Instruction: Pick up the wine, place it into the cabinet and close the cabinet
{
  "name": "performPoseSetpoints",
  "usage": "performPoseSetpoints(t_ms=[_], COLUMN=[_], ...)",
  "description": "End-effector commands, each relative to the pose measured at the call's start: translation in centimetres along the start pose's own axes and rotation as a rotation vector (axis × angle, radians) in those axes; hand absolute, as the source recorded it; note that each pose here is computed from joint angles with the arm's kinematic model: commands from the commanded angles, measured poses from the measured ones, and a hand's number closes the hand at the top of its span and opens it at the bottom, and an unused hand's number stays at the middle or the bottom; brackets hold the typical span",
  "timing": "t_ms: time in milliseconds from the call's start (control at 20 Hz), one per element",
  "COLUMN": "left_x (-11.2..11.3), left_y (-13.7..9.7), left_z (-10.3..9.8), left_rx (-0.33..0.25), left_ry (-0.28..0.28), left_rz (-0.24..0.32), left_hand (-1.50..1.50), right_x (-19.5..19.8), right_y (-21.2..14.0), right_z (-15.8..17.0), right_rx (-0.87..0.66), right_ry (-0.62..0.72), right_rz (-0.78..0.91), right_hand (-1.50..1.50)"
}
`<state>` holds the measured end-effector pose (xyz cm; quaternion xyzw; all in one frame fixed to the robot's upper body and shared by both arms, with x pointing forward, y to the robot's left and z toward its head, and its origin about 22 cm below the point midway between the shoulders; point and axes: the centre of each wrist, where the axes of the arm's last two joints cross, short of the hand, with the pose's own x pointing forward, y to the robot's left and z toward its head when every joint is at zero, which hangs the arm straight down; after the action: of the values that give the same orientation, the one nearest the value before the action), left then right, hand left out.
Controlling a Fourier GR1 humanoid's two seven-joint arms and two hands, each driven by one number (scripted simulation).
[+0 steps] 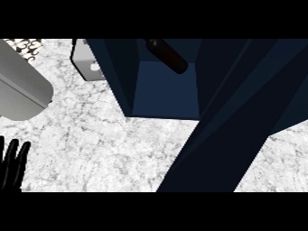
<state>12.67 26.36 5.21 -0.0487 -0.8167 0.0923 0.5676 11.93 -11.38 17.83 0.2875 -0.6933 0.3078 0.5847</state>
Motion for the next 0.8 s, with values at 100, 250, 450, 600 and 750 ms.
performPoseSetpoints(t_ms=[100,250,450,600,750], left_x=[1.7,2.1,2.6,3.3,4.0], left_y=[2.6,3.7,5.6,5.5,7.0], left_z=[-0.7,-0.2,-0.3,-0.7,-1.5], left_rx=[-0.009,-0.058,-0.067,-0.061,-0.078], left_ry=[-0.014,-0.004,-0.004,-0.023,-0.043], left_rz=[0.019,0.025,0.023,0.050,0.037], left_hand=[-1.50,-1.50,-1.50,-1.50,-1.50], right_x=[0.7,1.3,2.2,2.6,4.3], right_y=[3.2,2.4,1.8,0.8,0.0], right_z=[-4.1,-6.1,-9.2,-13.2,-16.4], right_rx=[0.055,0.030,0.002,-0.015,-0.022], right_ry=[-0.085,-0.080,-0.053,-0.015,-0.033], right_rz=[-0.005,0.003,0.013,0.029,0.049], right_hand=[1.50,1.50,1.50,1.50,1.50])
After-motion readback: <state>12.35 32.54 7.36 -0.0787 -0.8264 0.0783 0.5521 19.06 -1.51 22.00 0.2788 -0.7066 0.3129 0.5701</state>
